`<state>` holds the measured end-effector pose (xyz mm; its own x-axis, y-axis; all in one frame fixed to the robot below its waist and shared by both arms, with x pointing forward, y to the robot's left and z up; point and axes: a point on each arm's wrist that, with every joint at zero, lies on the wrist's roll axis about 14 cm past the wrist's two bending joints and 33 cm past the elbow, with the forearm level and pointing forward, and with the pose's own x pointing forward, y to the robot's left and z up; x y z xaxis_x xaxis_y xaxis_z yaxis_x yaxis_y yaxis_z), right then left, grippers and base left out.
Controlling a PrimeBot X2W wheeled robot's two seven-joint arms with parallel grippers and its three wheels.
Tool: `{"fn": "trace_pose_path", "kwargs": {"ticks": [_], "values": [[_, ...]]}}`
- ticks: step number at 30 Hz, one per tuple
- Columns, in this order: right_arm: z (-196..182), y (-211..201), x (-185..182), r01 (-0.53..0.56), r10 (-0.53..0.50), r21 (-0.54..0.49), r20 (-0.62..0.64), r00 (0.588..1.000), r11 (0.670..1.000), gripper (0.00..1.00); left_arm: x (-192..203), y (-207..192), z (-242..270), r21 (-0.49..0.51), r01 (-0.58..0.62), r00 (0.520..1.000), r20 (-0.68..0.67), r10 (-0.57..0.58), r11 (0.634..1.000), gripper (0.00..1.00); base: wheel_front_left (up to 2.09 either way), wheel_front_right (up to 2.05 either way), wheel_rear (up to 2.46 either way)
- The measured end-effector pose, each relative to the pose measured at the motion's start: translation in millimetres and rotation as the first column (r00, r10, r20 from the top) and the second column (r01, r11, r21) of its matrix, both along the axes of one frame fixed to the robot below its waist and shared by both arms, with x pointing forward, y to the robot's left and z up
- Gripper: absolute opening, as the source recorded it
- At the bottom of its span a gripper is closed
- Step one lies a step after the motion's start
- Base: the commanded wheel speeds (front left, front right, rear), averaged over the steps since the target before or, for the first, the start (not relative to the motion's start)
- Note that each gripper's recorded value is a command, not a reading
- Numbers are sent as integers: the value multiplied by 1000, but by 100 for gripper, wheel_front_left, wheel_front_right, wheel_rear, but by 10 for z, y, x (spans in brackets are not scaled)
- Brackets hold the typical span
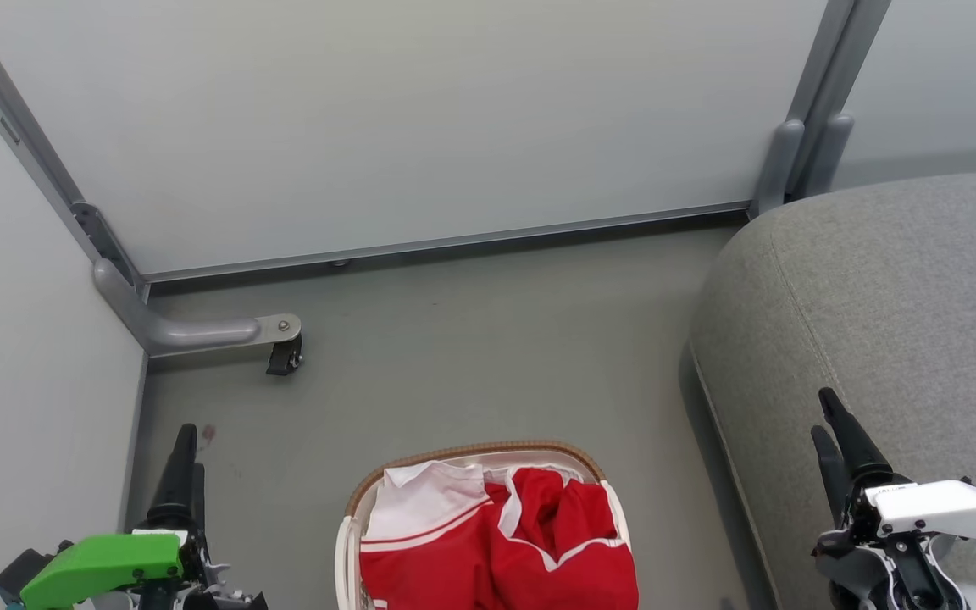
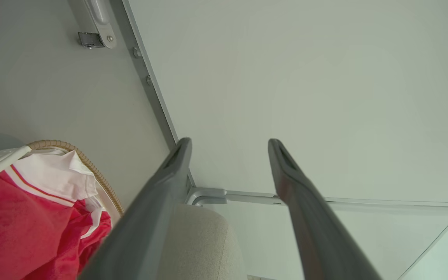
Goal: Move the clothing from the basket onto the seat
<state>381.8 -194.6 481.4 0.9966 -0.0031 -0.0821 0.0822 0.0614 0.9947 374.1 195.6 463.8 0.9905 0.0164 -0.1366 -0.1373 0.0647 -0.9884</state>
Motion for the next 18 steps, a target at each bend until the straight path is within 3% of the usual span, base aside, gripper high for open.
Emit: {"fn": "trace_pose_path", "kwargs": {"ticks": [8, 18], "values": [[24, -69, 36, -3, 3, -202, -2, 1000, 979, 100, 21, 3, -26, 208, 26, 1000, -23, -22, 978, 100, 0, 0, 0], [113, -32, 105, -22, 32, -417, 17, 999, 909, 100, 63, -107, -56, 439, 91, 996, -53, -76, 894, 100, 0, 0, 0]]}}
